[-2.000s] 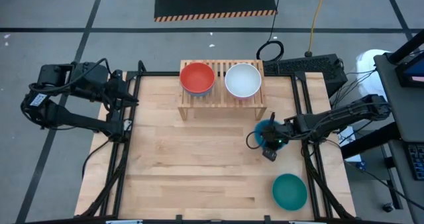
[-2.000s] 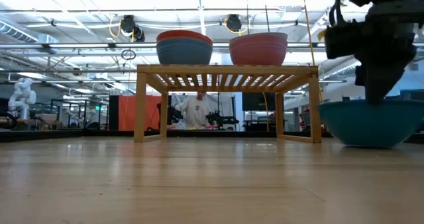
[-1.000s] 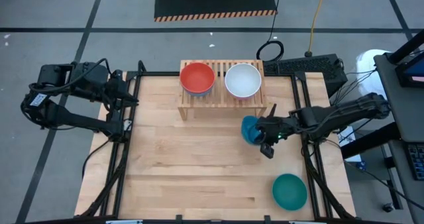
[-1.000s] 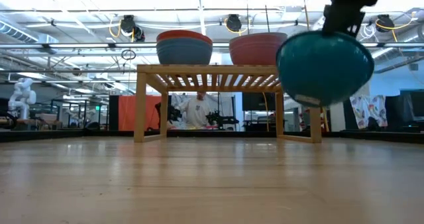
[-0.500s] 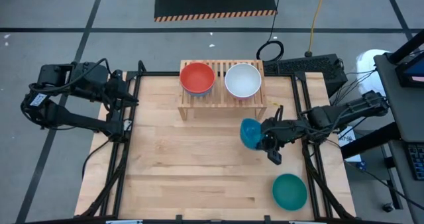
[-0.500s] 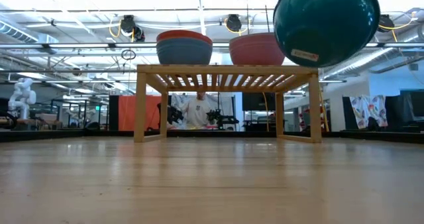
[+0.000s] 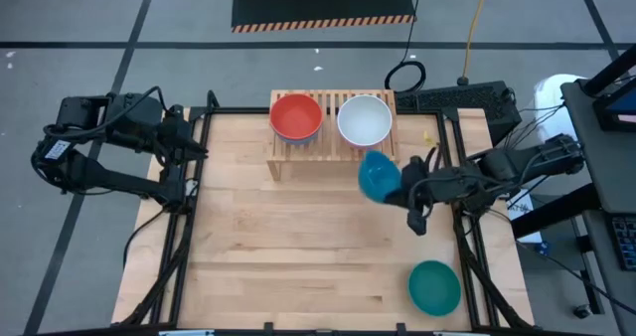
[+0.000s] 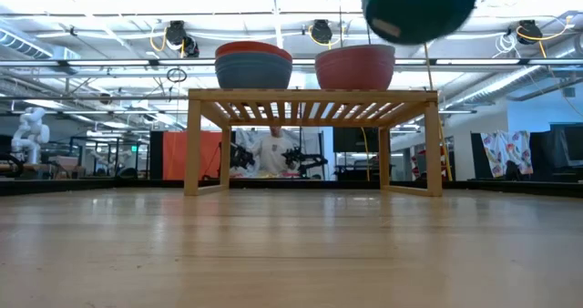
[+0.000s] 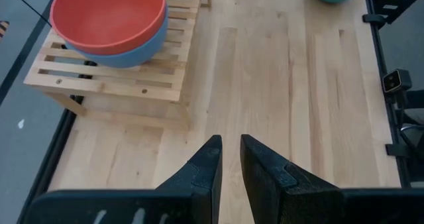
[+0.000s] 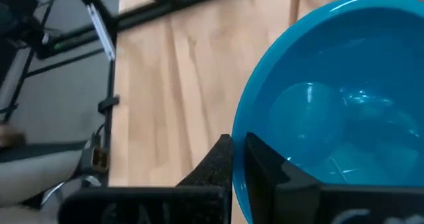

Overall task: Place and stack bowls onto a shelf
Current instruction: Stack the blue bowl on top of the white bowl on the shelf

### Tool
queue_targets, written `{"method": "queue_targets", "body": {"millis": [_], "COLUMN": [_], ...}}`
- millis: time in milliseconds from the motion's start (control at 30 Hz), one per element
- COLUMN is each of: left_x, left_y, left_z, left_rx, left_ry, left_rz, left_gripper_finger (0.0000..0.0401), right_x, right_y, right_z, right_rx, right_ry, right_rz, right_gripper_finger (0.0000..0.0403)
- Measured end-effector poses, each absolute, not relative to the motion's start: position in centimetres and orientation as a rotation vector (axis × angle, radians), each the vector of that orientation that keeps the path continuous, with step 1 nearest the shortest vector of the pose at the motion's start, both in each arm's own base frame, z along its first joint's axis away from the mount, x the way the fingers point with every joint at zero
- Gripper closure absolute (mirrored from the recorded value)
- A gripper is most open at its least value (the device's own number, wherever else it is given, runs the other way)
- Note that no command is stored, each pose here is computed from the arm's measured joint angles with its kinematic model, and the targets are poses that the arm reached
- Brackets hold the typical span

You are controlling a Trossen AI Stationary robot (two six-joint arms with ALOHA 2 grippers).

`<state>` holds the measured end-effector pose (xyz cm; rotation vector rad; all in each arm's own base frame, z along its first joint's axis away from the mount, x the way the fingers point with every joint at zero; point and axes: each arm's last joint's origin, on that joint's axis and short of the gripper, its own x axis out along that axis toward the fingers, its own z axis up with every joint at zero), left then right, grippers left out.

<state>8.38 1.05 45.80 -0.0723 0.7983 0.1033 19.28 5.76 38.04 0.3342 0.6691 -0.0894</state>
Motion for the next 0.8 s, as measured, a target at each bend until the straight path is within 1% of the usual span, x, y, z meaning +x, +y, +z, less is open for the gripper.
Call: {"method": "queue_targets", "body": {"millis": [233,467,633,800], "left_x": [8.4,8.4,8.4,8.4], "left_y": [1.0,1.0,1.0,1.0], "left_z": [45.8,45.8,45.8,45.8], "left_rx": [-0.089,-0.094,-0.095,-0.095], "left_ry": [0.798,0.798,0.797,0.797], "left_rz": [0.11,0.113,0.113,0.113], "left_gripper_finger": [0.0338,0.0338,0.0338,0.0338], "right_x": [18.5,18.1,18.1,18.6], "right_y": [5.1,4.0,2.7,1.2], "right_z": [41.4,43.4,43.8,44.4], "right_rx": [0.213,0.124,0.123,0.126], "right_ry": [0.55,0.474,0.487,0.556], "right_rz": [-0.148,-0.217,-0.27,-0.303], "right_gripper_finger": [0.0397,0.0399,0.04,0.0401]}}
